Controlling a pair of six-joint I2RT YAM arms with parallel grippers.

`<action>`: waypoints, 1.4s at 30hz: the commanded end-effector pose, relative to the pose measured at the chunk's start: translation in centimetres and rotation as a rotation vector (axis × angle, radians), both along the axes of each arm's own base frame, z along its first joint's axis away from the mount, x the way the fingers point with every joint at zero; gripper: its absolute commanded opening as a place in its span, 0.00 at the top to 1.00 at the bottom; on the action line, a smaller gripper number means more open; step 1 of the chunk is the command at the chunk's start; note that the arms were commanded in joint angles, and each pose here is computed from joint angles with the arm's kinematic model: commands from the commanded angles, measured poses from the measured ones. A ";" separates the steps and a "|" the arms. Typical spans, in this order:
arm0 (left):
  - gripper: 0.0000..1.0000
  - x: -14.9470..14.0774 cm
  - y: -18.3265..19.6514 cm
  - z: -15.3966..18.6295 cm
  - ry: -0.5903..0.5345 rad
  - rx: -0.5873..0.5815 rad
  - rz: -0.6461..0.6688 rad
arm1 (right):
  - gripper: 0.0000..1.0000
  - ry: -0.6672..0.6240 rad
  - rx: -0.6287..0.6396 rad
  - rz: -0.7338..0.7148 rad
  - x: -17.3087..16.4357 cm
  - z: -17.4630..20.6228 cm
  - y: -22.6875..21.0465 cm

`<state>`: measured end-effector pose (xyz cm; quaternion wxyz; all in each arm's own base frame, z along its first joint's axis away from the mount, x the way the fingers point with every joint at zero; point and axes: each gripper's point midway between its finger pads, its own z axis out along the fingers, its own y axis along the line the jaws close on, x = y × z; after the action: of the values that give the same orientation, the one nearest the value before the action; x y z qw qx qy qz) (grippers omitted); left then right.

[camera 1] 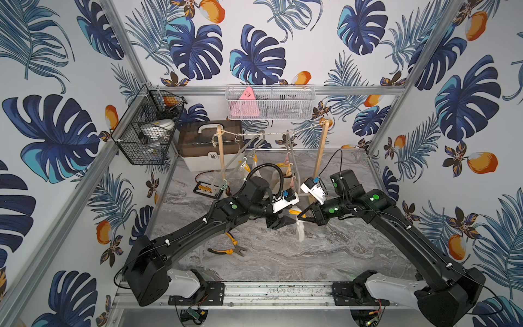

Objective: Clip the gloves onto a hanger to dry
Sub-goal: Pick up the glove from the center of the board.

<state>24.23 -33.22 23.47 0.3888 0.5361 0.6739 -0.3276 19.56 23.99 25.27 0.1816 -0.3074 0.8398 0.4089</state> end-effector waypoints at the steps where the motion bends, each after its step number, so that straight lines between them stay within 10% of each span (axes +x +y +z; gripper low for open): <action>1: 0.57 -0.2 0.0 0.0 -0.002 0.017 -0.021 | 1.00 0.007 0.038 0.065 -0.8 0.7 0.5; 26: 0.33 0.3 1.8 2.8 -0.214 0.070 0.011 | 1.00 0.087 0.026 0.162 -1.7 0.2 1.0; 38: 0.89 -1.3 0.7 2.9 -0.134 0.060 -0.068 | 1.00 0.046 0.005 0.134 -0.8 0.1 0.8; 42: 1.00 -1.3 1.0 2.4 -0.093 0.083 -0.051 | 0.74 -0.012 -0.015 0.075 0.3 0.1 0.2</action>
<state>23.32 -32.36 26.05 0.4024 0.5839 0.6489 -0.2760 18.99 24.52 25.40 0.1424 -0.3458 0.8240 0.4257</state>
